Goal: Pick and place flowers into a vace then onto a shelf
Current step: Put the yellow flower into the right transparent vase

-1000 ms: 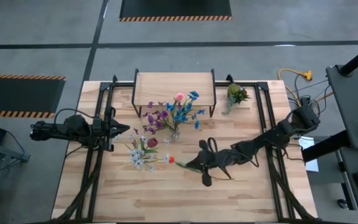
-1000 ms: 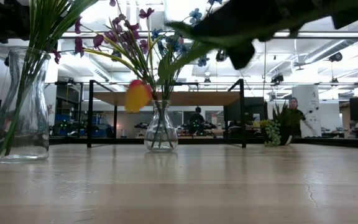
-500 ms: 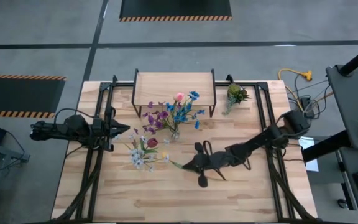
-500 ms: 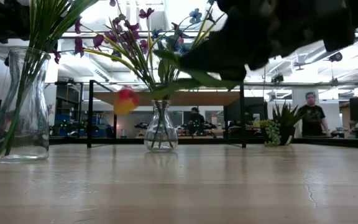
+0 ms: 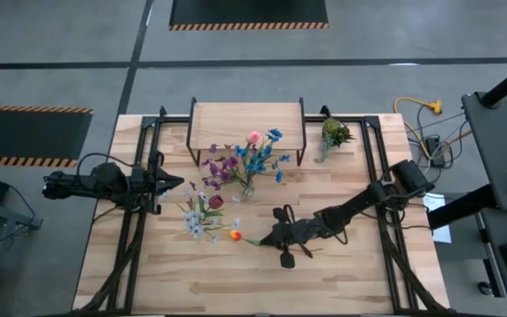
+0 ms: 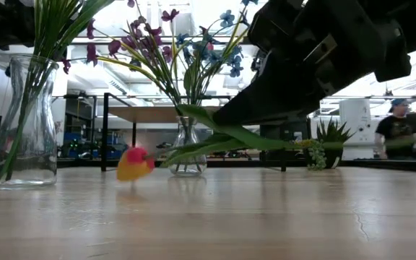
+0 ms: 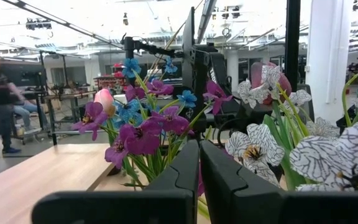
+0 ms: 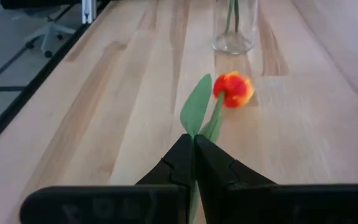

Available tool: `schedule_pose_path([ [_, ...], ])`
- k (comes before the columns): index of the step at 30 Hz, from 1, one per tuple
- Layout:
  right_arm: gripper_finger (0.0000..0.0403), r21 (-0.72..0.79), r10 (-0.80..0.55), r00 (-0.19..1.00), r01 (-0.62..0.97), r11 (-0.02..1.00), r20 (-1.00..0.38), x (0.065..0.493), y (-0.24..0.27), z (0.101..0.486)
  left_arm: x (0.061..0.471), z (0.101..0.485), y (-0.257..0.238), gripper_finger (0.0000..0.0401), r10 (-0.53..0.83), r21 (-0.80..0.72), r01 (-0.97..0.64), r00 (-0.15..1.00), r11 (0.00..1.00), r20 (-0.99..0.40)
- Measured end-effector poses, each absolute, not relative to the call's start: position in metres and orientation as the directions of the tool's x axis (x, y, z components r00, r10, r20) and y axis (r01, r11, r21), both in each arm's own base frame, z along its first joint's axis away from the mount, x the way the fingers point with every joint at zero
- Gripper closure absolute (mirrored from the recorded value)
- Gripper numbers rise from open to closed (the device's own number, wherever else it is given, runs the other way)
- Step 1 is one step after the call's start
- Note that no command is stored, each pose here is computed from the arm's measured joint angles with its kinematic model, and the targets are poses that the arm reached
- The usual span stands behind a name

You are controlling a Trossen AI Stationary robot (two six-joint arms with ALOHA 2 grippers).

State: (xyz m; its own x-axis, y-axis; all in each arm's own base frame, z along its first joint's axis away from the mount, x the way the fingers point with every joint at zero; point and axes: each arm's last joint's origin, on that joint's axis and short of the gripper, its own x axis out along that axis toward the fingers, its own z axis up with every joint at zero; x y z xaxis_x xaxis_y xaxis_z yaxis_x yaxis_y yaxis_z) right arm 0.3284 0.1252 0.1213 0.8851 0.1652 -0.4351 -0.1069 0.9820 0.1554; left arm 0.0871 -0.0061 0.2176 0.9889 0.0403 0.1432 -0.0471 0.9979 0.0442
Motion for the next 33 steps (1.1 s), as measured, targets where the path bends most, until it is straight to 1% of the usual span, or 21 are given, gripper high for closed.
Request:
schedule_pose_path([
  [7, 0.0394, 0.18, 0.158, 0.888, -0.087, 0.98, -0.431, 0.329, 0.124, 0.124, 0.087, 0.218, -0.006, 0.0401, 0.04, 0.044, -0.047, 0.989, 0.998, 0.144],
  [10, 0.0384, 0.179, 0.157, 0.885, -0.086, 0.98, -0.438, 0.329, 0.124, 0.123, 0.087, 0.218, -0.006, 0.0401, 0.041, 0.044, -0.047, 0.989, 0.998, 0.143],
  [14, 0.0348, 0.181, 0.157, 0.885, -0.085, 0.98, -0.438, 0.329, 0.124, 0.123, 0.087, 0.218, -0.006, 0.0401, 0.041, 0.044, -0.047, 0.989, 0.998, 0.144],
  [19, 0.0283, 0.195, 0.157, 0.881, -0.075, 0.978, -0.447, 0.328, 0.124, 0.122, 0.087, 0.218, -0.006, 0.0401, 0.04, 0.044, -0.047, 0.989, 0.998, 0.143],
  [23, 0.0237, 0.234, 0.16, 0.851, -0.046, 0.971, -0.5, 0.325, 0.123, 0.118, 0.087, 0.218, -0.006, 0.0401, 0.04, 0.044, -0.047, 0.989, 0.998, 0.143],
  [25, 0.0218, 0.253, 0.185, 0.823, -0.052, 0.966, -0.536, 0.324, 0.124, 0.115, 0.087, 0.218, -0.006, 0.0401, 0.04, 0.044, -0.047, 0.989, 0.998, 0.143],
  [29, 0.0194, 0.275, 0.254, 0.764, -0.104, 0.956, -0.593, 0.327, 0.133, 0.119, 0.087, 0.218, -0.006, 0.0401, 0.04, 0.044, -0.047, 0.989, 0.998, 0.143],
  [33, 0.0186, 0.219, 0.259, 0.699, -0.148, 0.964, -0.667, 0.33, 0.146, 0.124, 0.087, 0.218, -0.006, 0.0401, 0.04, 0.044, -0.047, 0.989, 0.998, 0.143],
])
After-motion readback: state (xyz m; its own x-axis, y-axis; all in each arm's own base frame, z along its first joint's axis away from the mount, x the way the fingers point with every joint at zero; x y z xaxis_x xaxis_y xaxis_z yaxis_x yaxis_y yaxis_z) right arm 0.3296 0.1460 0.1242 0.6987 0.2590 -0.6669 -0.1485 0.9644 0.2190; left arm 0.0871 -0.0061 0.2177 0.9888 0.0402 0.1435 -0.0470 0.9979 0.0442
